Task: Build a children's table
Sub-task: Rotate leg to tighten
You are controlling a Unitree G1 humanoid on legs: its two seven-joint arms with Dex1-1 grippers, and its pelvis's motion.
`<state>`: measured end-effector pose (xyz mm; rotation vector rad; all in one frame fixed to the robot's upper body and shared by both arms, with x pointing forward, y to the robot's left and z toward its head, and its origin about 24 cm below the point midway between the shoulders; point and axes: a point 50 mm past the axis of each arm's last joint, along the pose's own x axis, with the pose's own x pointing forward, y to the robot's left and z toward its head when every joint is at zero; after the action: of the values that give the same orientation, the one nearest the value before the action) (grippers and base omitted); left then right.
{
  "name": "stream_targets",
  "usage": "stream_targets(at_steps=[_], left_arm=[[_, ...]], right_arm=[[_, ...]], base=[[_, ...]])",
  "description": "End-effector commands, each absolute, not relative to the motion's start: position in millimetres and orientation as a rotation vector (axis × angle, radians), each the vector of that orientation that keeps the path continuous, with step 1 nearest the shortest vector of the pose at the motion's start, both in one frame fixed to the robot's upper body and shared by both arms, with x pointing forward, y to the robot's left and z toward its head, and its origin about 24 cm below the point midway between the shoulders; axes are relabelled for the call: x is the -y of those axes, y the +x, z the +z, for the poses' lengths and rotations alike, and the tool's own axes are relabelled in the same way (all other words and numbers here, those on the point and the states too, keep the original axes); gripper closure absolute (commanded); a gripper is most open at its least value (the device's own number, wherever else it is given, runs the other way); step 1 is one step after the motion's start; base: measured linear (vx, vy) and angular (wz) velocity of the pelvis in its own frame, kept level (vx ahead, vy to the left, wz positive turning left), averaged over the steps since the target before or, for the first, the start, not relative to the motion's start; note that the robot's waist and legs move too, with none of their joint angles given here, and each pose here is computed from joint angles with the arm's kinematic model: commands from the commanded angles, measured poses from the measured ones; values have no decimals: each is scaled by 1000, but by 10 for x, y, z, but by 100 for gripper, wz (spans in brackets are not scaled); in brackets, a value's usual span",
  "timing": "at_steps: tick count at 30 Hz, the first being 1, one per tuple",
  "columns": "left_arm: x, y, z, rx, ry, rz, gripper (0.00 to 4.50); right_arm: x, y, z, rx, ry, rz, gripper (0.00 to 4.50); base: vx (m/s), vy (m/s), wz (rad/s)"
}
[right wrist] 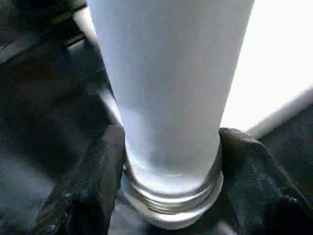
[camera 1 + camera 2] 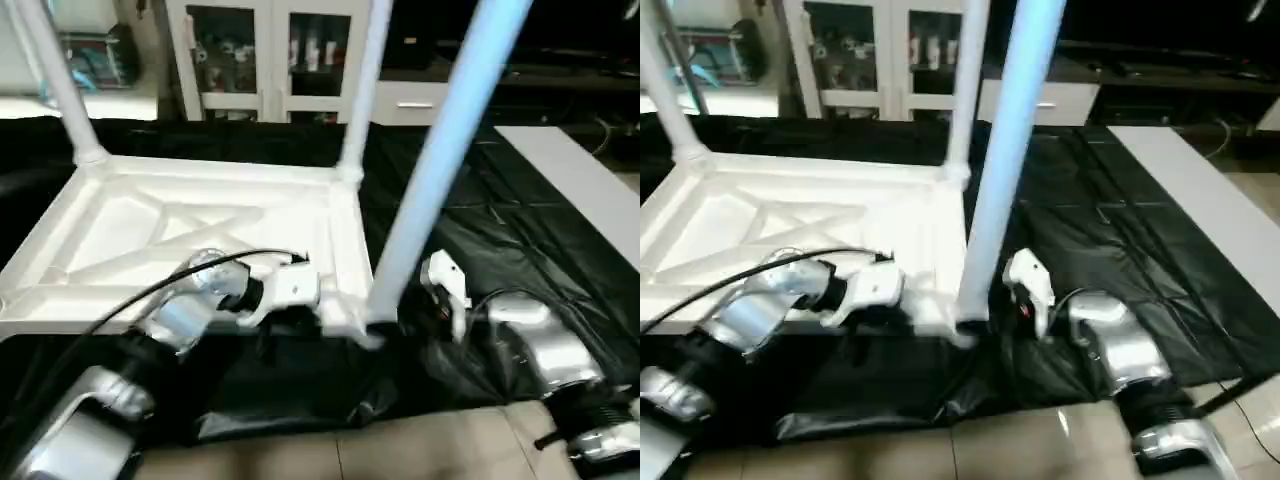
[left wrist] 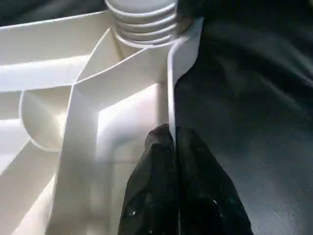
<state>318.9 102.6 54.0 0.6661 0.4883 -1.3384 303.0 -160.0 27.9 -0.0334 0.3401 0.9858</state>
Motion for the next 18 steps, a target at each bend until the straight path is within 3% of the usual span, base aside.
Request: stream_targets(at_steps=[1,2,6,10,14,18], left_arm=[[-811,3103,332,-538,628,-1343,450],[-727,3202,330,-529,593,-1204,450],[-662,3317,321,-532,583,-1032,450],[-549,3484,386,-426,609,-836,450],[-508,3566,453,-349,647,-767,450],[-515,3578,475,-324,681,-794,450]], right_arm=[[1660,3131,275,-317,-7,759,185],[1594,3167,228,-300,25,611,185],[1504,3204,180,-276,6,448,186],[1340,3289,135,-257,2,166,186],[1084,3343,194,-194,42,163,186],[946,3359,312,-116,189,256,186]], base=[[-53,15,-6],[0,0,0],[0,0,0],[0,0,0],[0,0,0],[0,0,0]])
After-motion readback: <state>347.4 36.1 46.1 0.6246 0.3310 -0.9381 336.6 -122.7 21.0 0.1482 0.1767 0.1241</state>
